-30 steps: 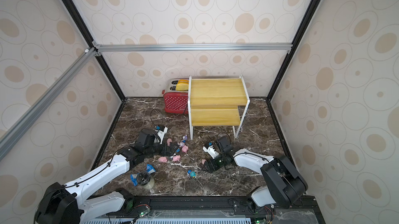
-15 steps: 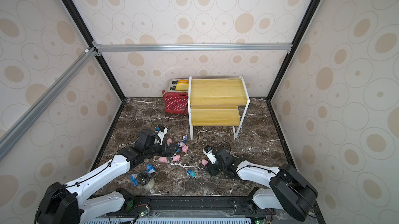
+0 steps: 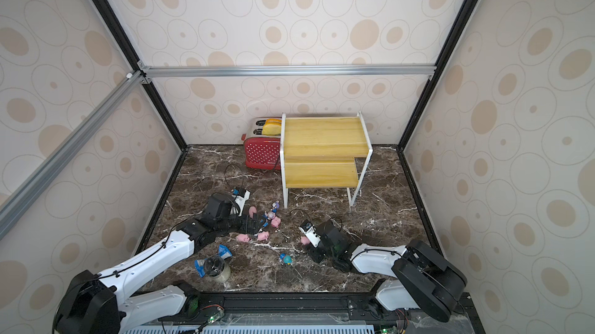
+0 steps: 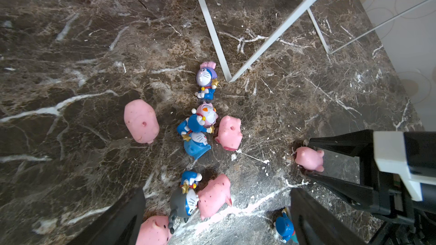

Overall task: Organize plastic toys on shelves
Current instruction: Pick up the plastic toy at the center of the board, then place the plastic toy on the shelf.

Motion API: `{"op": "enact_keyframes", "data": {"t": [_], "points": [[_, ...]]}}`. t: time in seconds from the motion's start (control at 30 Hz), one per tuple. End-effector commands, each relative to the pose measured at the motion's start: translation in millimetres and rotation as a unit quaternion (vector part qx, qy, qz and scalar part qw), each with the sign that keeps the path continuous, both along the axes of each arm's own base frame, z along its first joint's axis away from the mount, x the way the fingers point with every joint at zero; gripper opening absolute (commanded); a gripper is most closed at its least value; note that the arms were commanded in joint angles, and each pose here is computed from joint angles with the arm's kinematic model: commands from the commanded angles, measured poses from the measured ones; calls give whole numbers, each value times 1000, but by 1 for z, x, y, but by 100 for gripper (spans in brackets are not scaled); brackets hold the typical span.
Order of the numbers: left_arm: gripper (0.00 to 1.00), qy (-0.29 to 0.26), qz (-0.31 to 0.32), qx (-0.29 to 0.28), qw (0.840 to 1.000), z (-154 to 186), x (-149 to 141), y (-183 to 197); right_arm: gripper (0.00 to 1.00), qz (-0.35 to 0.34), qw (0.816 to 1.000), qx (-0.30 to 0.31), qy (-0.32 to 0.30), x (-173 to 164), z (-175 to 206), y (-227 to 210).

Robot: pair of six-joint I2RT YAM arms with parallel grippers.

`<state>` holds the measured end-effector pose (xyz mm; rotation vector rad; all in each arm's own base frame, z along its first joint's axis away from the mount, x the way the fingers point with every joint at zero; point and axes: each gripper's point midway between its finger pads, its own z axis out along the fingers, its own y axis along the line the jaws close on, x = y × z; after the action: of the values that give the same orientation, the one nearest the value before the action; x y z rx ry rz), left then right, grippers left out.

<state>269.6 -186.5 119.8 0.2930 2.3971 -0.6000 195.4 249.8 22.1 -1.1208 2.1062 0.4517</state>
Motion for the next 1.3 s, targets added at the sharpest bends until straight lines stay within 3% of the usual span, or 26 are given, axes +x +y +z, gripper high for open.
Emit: {"op": "enact_keyframes", "data": {"t": [0.0, 0.33, 0.57, 0.77, 1.27], "points": [[99, -5, -8, 13, 1000, -2, 1, 0, 49, 6, 1000, 4, -14, 3, 2, 5], [99, -55, 0, 6, 998, 26, 7, 3, 23, -21, 1000, 2, -23, 8, 32, -2], [99, -138, 10, 5, 990, 83, 21, 7, 25, -56, 995, 24, -77, 39, 105, 10], [99, -172, 8, 2, 985, 120, 27, 6, 25, -100, 984, 67, -128, 82, 164, 24], [99, -176, 1, -9, 984, 127, 20, 6, 27, -155, 962, 126, -187, 149, 198, 48]]}}
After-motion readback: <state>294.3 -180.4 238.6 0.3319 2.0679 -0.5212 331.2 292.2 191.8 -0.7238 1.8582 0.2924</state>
